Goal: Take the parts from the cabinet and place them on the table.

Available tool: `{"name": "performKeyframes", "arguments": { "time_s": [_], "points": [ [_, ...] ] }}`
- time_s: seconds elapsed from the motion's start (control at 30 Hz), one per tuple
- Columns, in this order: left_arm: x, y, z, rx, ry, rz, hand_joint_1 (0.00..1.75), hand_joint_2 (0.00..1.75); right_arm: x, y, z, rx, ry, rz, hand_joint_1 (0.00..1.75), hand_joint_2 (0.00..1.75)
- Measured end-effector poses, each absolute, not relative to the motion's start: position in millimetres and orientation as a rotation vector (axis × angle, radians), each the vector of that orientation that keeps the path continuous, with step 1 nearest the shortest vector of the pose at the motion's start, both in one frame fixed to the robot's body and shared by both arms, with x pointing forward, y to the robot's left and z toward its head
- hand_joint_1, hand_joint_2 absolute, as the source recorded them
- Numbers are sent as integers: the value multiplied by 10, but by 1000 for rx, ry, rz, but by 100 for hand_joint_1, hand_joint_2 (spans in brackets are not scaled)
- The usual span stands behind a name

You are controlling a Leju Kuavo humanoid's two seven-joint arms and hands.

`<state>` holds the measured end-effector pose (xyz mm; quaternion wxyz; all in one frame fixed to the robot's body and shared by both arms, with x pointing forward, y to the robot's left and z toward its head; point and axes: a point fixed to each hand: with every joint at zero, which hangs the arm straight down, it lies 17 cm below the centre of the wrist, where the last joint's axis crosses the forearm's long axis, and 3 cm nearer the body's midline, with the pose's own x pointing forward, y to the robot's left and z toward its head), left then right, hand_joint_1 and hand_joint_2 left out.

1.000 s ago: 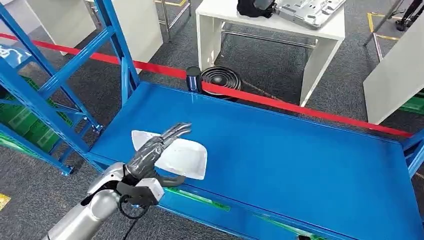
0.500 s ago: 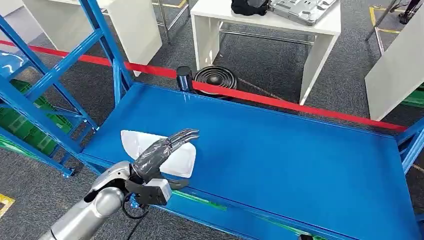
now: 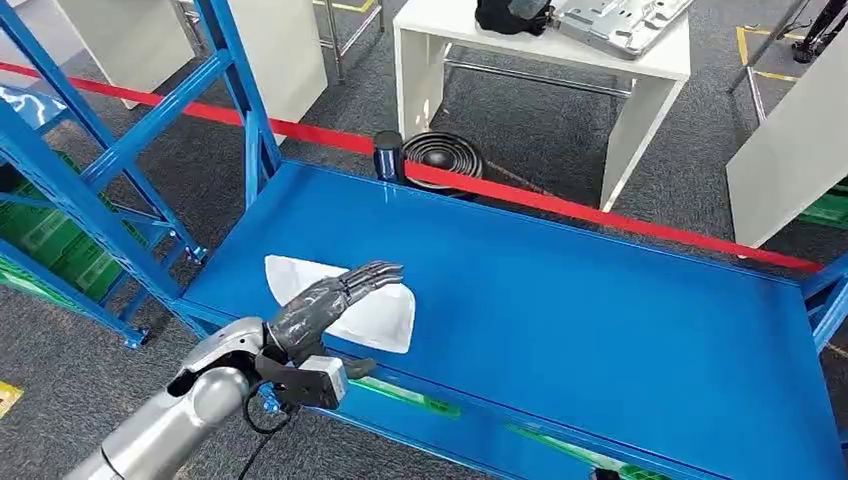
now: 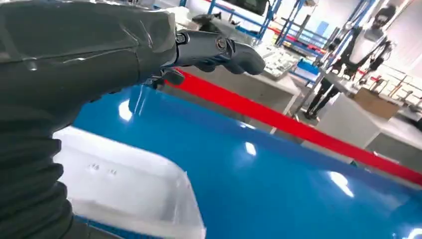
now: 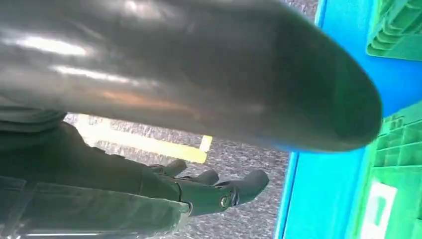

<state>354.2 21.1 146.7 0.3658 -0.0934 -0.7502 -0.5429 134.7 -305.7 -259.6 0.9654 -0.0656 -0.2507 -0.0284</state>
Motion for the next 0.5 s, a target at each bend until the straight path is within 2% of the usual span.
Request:
{"name": "performKeyframes", "arguments": {
  "time_s": [0.5],
  "points": [
    [3535,183,1298,-225,-1880,-1474,0,175,1410,-3056,-2583,-135,-515,-50,0,0]
  ]
}}
